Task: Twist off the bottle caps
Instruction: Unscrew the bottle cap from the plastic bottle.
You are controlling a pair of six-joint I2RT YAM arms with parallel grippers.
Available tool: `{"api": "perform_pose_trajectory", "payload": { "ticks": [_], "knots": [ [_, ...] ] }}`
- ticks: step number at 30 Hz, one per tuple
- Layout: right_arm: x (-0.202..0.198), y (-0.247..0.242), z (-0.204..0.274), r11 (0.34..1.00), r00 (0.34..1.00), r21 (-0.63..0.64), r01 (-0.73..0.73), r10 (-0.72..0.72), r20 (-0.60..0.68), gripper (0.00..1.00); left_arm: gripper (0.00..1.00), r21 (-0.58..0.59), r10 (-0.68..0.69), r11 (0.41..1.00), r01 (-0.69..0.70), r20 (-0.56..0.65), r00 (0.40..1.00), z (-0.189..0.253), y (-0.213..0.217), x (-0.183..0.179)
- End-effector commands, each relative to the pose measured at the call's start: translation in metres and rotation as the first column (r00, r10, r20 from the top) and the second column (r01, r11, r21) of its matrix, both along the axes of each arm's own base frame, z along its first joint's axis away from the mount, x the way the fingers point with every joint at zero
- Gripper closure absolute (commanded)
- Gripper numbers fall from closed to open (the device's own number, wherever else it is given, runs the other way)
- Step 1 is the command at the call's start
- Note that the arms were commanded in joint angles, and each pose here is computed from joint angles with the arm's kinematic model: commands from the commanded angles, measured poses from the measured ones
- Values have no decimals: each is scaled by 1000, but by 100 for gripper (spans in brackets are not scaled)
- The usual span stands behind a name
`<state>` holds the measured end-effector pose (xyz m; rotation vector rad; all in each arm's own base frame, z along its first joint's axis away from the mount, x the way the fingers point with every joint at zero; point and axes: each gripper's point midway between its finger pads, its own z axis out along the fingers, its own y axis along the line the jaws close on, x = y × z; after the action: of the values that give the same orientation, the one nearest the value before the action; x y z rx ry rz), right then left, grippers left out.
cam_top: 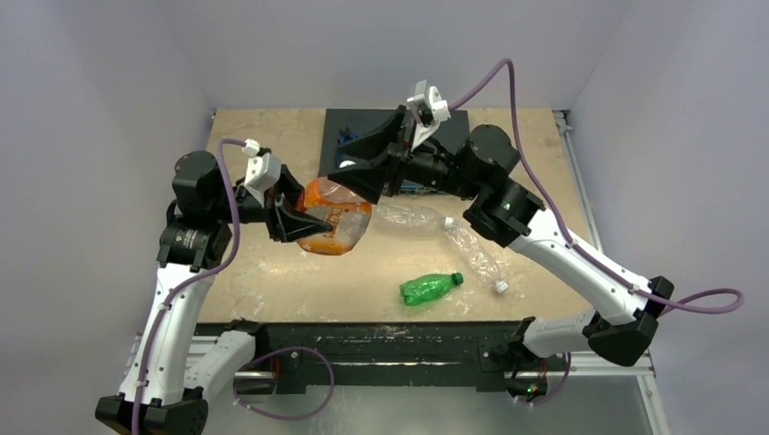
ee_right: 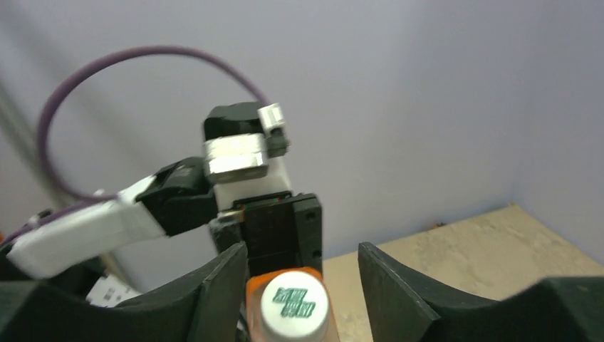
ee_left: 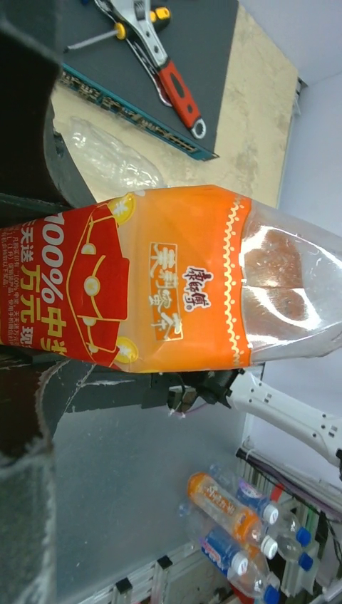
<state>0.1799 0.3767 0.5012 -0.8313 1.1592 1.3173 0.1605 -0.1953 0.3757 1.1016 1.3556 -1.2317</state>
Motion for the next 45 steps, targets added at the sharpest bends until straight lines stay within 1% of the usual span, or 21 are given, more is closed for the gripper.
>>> {"api": "perform_pose_trajectory", "payload": {
  "ticks": [1, 2, 4, 5, 6, 9, 11, 13, 16, 21, 30, 32, 34, 37, 43, 45],
  "knots": [
    [53, -15, 6, 950, 943, -37, 311, -313, -109, 32, 100, 32, 134, 990, -138, 99, 986, -3, 6, 22],
    [62, -20, 7, 930, 922, -43, 365, -367, -126, 29, 100, 34, 188, 980, -194, 133, 973, -5, 9, 32],
    [70, -25, 9, 905, 891, -55, 422, -425, -158, 22, 100, 17, 313, 947, -321, 173, 934, -8, 17, 54],
    [74, -27, 8, 887, 869, -64, 458, -462, -178, 22, 100, 9, 374, 924, -383, 196, 906, -9, 22, 64],
    [78, -28, 6, 869, 847, -76, 489, -494, -195, 22, 100, 0, 421, 902, -432, 222, 879, -9, 27, 72],
    [90, -22, -7, 824, 793, -142, 549, -567, -223, 28, 100, -21, 524, 843, -538, 259, 811, -6, 39, 92],
    [93, -16, -12, 815, 783, -164, 555, -579, -226, 29, 100, -27, 558, 820, -572, 266, 786, -5, 44, 100],
    [93, -7, -15, 825, 792, -166, 540, -565, -231, 29, 100, -26, 574, 807, -589, 265, 775, -6, 46, 104],
    [92, 4, -12, 838, 804, -165, 520, -546, -235, 32, 100, -21, 590, 795, -606, 263, 764, -7, 49, 107],
    [95, 12, -8, 839, 807, -155, 521, -544, -229, 39, 100, -1, 585, 795, -606, 259, 768, -13, 49, 105],
    [100, 18, -1, 841, 811, -132, 524, -540, -226, 42, 100, 22, 561, 812, -584, 247, 790, -26, 47, 98],
    [100, 20, -2, 844, 813, -136, 518, -536, -226, 48, 100, 24, 561, 812, -584, 244, 791, -27, 47, 98],
    [100, 22, -6, 846, 815, -143, 514, -533, -229, 52, 100, 23, 564, 810, -587, 246, 788, -27, 47, 99],
    [102, 25, -15, 844, 812, -165, 510, -536, -231, 52, 100, 21, 565, 808, -588, 251, 786, -26, 48, 98],
    [102, 30, -26, 848, 815, -186, 497, -529, -235, 46, 100, 17, 564, 811, -585, 242, 790, -28, 47, 98],
    [101, 31, -26, 852, 819, -185, 490, -523, -237, 46, 100, 16, 564, 811, -585, 243, 789, -27, 47, 98]
  ]
}}
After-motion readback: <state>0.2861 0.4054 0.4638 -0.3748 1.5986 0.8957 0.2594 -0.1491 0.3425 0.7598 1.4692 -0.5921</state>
